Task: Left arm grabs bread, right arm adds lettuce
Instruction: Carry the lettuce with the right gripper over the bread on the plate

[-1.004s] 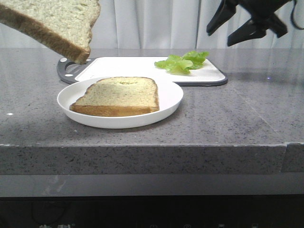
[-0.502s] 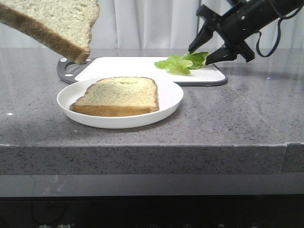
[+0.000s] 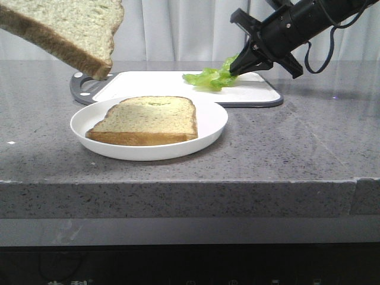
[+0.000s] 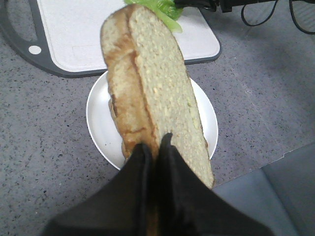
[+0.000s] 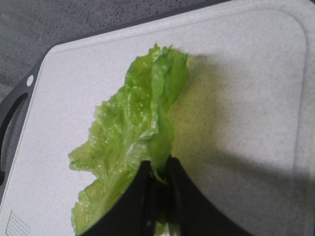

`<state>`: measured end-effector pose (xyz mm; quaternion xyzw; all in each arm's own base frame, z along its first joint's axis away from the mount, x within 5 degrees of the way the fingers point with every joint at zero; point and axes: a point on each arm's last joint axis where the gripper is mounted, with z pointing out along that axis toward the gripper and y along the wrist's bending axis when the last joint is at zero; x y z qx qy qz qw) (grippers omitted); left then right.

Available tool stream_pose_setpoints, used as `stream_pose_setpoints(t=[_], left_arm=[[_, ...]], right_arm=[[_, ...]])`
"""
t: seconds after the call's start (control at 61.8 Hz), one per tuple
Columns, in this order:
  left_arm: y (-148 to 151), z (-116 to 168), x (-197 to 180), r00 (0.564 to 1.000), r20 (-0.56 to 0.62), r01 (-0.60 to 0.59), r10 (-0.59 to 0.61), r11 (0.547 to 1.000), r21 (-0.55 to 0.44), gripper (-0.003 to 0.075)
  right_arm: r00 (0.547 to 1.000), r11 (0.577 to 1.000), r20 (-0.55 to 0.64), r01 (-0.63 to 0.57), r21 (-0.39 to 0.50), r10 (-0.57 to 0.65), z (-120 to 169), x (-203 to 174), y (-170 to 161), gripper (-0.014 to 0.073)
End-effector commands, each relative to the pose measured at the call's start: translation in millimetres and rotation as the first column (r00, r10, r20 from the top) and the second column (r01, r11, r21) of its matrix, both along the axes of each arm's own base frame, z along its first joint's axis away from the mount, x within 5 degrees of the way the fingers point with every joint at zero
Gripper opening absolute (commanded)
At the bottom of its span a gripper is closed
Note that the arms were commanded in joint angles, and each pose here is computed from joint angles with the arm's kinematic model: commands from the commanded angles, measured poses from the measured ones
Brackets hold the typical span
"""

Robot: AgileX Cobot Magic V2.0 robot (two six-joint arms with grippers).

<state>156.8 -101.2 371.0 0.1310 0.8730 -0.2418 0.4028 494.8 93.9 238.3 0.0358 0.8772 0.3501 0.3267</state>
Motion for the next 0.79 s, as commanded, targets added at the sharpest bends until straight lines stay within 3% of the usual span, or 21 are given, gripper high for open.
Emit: stream_pose_setpoints(t=[0.0,0.162,0.372,0.583,0.777], left_arm=[[0,18,1,0.995,0.096,-0.011,0.018,0.997,-0.071,-0.0020],[0,18,1,0.995,0.096,-0.011,0.018,0.997,-0.071,-0.0020],[0,18,1,0.995,0.096,-0.011,0.018,0.997,-0.071,-0.0020],[0,18,1,0.994,0.106,-0.014,0.021,0.997,-0.070,-0.0020],[0,18,1,0.994,0.106,-0.014,0.021,0.997,-0.070,-0.0020]], right_arm=[[0.991,0.999,0.135,-0.003,0.043,-0.003,62,-12,-3,-0.0118],[0.974,0.997,0.217,-0.073,0.025,0.065,107,-36,-3,-0.0118],[0.930,0.970,0.279,-0.242,-0.029,0.241,159,-94,2,-0.0118],[0.913,0.962,0.304,-0.262,-0.078,0.274,147,-147,-2,-0.0118],[0.858,0.929,0.384,-0.371,-0.001,0.343,123,-173,5,-0.0118]])
